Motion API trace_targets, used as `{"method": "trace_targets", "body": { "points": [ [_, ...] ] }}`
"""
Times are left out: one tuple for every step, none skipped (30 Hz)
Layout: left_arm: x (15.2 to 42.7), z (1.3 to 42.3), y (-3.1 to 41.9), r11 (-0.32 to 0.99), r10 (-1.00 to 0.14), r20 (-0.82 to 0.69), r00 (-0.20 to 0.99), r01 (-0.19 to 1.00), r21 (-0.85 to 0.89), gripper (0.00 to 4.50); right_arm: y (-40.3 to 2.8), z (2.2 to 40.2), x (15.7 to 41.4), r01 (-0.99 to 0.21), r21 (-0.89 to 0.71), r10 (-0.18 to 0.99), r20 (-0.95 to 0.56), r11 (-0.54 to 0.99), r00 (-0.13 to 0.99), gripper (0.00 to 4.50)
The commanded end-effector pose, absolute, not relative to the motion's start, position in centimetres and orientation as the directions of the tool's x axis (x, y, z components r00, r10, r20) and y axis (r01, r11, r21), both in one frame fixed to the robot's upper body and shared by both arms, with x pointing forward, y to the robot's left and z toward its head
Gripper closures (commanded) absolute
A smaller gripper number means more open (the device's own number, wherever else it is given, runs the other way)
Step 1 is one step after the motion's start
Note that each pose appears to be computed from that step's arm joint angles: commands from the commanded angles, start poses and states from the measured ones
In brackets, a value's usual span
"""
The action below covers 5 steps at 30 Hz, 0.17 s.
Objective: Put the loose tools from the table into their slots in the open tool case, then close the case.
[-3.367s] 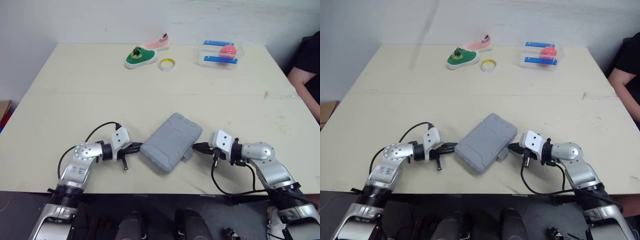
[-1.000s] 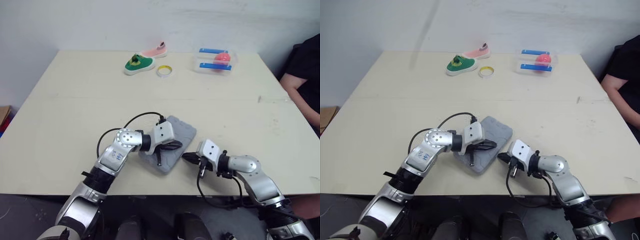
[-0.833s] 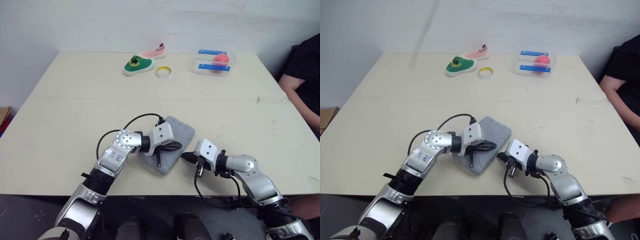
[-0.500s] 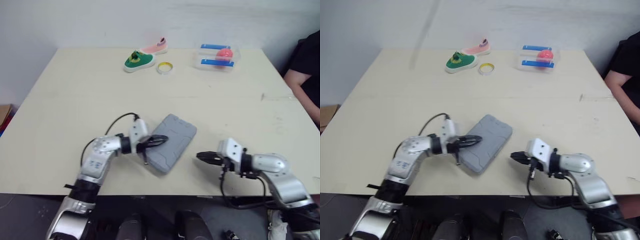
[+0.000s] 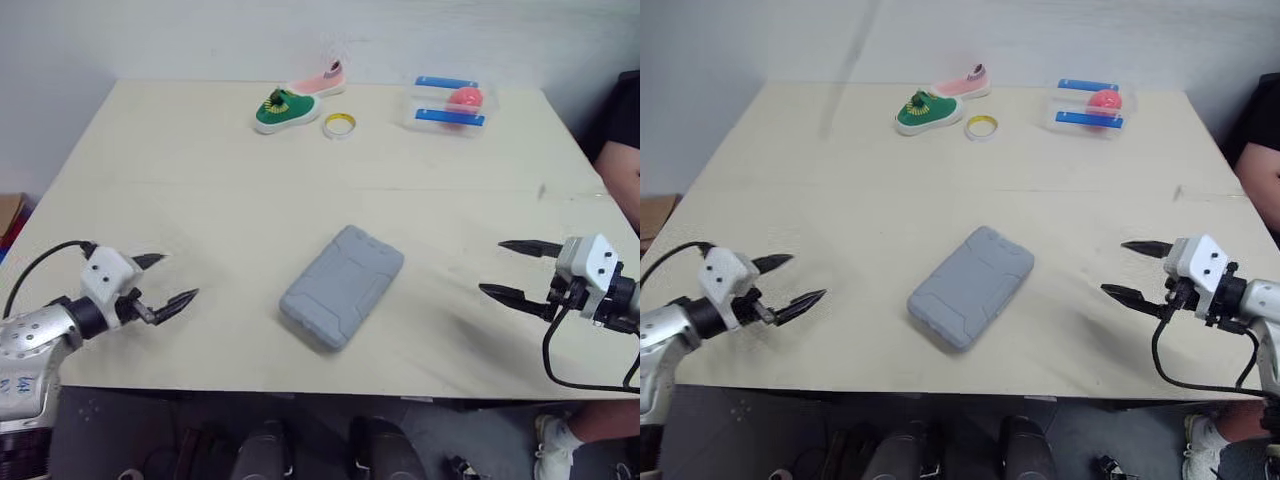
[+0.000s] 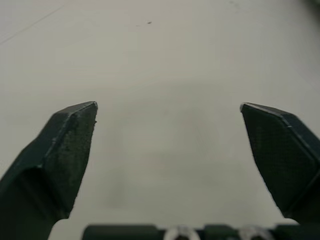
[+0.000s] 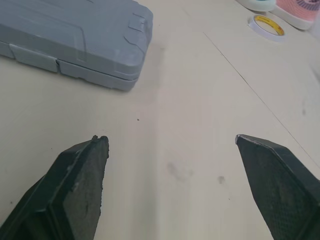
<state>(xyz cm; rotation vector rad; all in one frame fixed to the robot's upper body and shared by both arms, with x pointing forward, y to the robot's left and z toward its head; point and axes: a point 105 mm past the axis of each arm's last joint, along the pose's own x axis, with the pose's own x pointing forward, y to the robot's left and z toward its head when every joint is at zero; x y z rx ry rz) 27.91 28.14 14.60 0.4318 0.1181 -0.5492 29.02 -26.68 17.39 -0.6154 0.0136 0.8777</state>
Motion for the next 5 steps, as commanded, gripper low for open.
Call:
{"method": "trace_targets", "body": {
  "points": [
    [27.08,16.59,28.95,0.801,-0.429,-0.131,0.894,0.443,0.402,0.0,-26.93,19.04,29.14,-0.699,-0.546,0.725,-0.221,0.462,0.652,0.26],
    [27.01,16.59,29.01,0.809,-0.42,-0.123,0.899,0.432,0.399,0.0,-26.82,19.31,29.34,-0.695,-0.552,0.729,-0.212,0.461,0.651,0.26],
    [26.97,16.58,29.0,0.812,-0.416,-0.119,0.902,0.427,0.399,0.0,-26.76,19.47,29.47,-0.692,-0.555,0.731,-0.205,0.461,0.651,0.26],
    [26.91,16.53,28.93,0.817,-0.414,-0.115,0.903,0.425,0.39,0.0,-26.71,19.6,29.56,-0.69,-0.557,0.733,-0.197,0.463,0.651,0.26],
    [26.9,16.65,28.76,0.816,-0.42,-0.103,0.902,0.425,0.391,0.0,-26.54,19.76,29.79,-0.683,-0.558,0.734,-0.181,0.471,0.654,0.26]
  ]
}}
